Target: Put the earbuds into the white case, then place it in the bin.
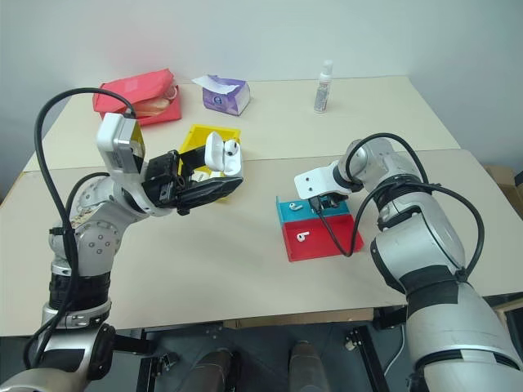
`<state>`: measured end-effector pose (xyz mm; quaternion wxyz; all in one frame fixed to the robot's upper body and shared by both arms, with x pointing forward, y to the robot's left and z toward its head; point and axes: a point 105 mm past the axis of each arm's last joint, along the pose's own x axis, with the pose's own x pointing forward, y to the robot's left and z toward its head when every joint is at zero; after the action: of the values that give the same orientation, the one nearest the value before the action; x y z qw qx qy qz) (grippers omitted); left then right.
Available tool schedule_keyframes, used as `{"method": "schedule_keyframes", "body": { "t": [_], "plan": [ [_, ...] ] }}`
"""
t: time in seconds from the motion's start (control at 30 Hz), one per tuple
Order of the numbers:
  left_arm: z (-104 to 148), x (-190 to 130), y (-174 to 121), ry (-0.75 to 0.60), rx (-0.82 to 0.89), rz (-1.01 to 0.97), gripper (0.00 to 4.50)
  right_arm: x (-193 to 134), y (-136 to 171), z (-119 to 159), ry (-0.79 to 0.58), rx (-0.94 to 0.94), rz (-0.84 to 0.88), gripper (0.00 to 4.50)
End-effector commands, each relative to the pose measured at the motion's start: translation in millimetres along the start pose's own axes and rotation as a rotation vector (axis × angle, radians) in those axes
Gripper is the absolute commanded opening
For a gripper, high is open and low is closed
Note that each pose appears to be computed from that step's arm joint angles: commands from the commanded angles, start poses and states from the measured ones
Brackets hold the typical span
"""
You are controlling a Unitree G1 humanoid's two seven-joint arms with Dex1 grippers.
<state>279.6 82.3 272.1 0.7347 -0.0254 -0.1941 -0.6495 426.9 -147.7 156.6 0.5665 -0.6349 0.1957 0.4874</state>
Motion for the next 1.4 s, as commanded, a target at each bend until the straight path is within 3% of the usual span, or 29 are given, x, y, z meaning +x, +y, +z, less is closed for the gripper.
{"method": "schedule_keyframes", "body": {
  "t": [0.03,0.6,0.7,0.83,1.1,1.23,1.4],
  "plan": [
    [12.1,-0.3,-5.6,-0.022,0.034,-0.015,2.79,-4.1,-5.0,2.5,-0.008,0.000,-0.013,2.33],
    [12.0,-1.9,-5.9,-0.012,0.033,-0.005,2.79,3.7,4.4,1.5,-0.013,0.017,0.025,2.33],
    [12.2,-2.3,-6.0,-0.012,0.033,-0.003,2.79,4.5,8.2,2.4,-0.031,0.030,0.049,1.78],
    [12.2,-2.7,-6.4,-0.011,0.035,-0.004,2.79,5.8,9.9,4.5,-0.058,0.086,0.067,0.62],
    [12.6,-0.9,-5.8,-0.014,0.030,-0.017,2.79,-1.0,5.1,6.4,-0.134,0.162,0.029,0.62],
    [12.7,3.9,-5.0,-0.020,0.027,-0.044,2.79,-22.7,-10.3,6.1,-0.254,0.297,-0.056,0.62],
    [14.8,9.9,-2.5,-0.036,0.026,-0.080,2.79,-82.3,-36.3,3.1,-0.557,0.506,-0.303,0.62]
  ]
}}
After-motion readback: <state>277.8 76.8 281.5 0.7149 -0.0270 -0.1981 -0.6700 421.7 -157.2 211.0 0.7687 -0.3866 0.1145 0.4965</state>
